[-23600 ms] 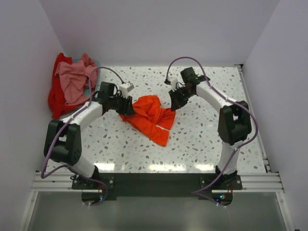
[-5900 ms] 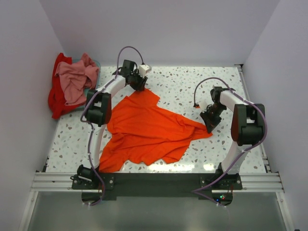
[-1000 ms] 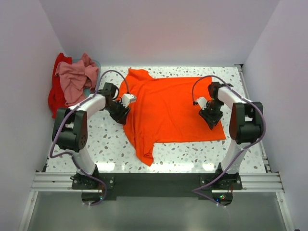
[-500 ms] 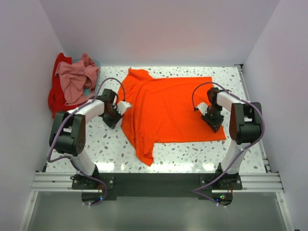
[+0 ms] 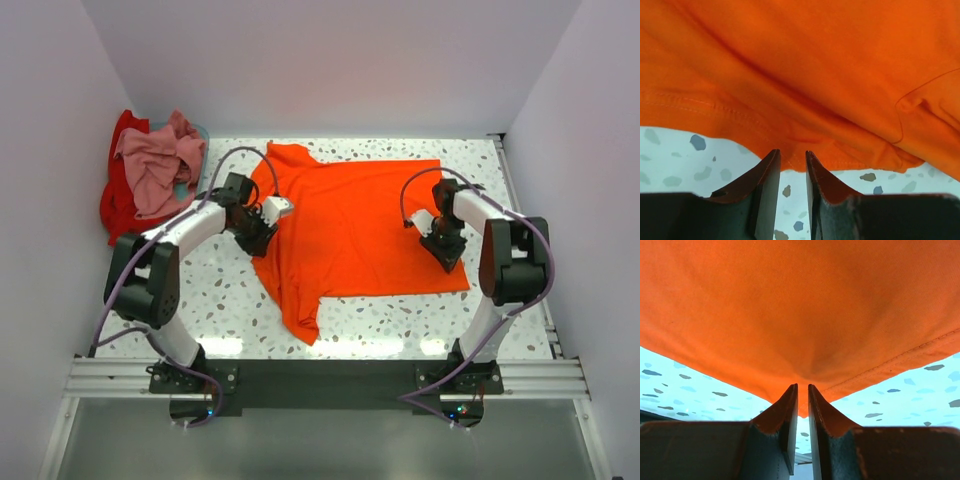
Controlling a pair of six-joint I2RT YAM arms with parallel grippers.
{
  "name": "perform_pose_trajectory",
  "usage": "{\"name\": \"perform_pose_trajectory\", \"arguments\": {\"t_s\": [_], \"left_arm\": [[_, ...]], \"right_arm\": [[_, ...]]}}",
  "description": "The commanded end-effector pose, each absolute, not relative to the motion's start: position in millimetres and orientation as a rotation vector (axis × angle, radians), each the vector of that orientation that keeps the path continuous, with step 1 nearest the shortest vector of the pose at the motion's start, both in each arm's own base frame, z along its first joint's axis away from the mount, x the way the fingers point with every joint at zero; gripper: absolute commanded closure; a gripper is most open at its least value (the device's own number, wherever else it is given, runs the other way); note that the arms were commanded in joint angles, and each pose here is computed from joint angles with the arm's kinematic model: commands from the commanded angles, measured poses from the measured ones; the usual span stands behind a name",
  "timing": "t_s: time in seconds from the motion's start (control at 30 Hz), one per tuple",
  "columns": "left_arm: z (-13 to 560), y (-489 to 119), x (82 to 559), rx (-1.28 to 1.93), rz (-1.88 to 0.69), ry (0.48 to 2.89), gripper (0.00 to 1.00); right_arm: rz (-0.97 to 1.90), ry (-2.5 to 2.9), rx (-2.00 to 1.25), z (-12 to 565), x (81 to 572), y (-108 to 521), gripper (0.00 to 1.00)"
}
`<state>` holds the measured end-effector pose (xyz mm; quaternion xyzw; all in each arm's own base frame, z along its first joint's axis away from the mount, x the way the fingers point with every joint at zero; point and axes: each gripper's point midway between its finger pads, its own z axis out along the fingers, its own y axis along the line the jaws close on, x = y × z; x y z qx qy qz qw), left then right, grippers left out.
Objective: Fold and stack the t-shirts
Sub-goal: Flatten the tshirt out
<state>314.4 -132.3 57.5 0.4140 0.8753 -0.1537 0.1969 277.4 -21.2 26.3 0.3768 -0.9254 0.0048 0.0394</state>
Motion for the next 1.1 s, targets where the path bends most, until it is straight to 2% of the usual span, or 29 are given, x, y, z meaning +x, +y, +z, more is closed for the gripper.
{"name": "perform_pose_trajectory", "arguments": {"t_s": [0.0, 0.23, 0.4, 0.6, 0.73, 0.87, 1.0, 1.07], "left_arm": [[36.5, -134.7, 324.6, 1.134, -0.426, 2.492, 0.68], [-1.0, -92.4, 299.9, 1.232, -0.21, 2.644, 0.71], [-4.6, -52.6, 280.1, 1.243, -0.069, 2.713, 0.73], [5.2, -9.8, 292.4, 1.153, 0.071, 2.728, 0.71], [20.7, -29.6, 307.1, 1.139, -0.045, 2.667, 0.59], [82.0, -73.5, 316.2, 1.198, -0.267, 2.424, 0.47], [115.9, -121.2, 290.4, 1.305, -0.415, 2.278, 0.45], [117.7, -130.5, 279.6, 1.272, -0.482, 2.282, 0.46]], "right_arm": [[0.053, -2.861, 1.184, 41.9, 283.1, -23.8, 0.82], [0.089, -2.746, 1.183, 14.2, 263.1, -36.0, 0.86], [0.126, -2.724, 1.206, 13.0, 255.2, -41.6, 0.86], [0.108, -2.737, 1.212, 15.9, 254.1, -38.9, 0.87], [-0.054, -2.766, 1.22, 21.7, 248.7, -20.5, 0.83], [-0.163, -2.812, 1.248, 46.7, 248.7, -5.6, 0.75], [-0.244, -2.888, 1.29, 83.5, 255.3, 8.5, 0.7], [-0.347, -2.919, 1.361, 100.2, 255.7, 26.5, 0.7]]}}
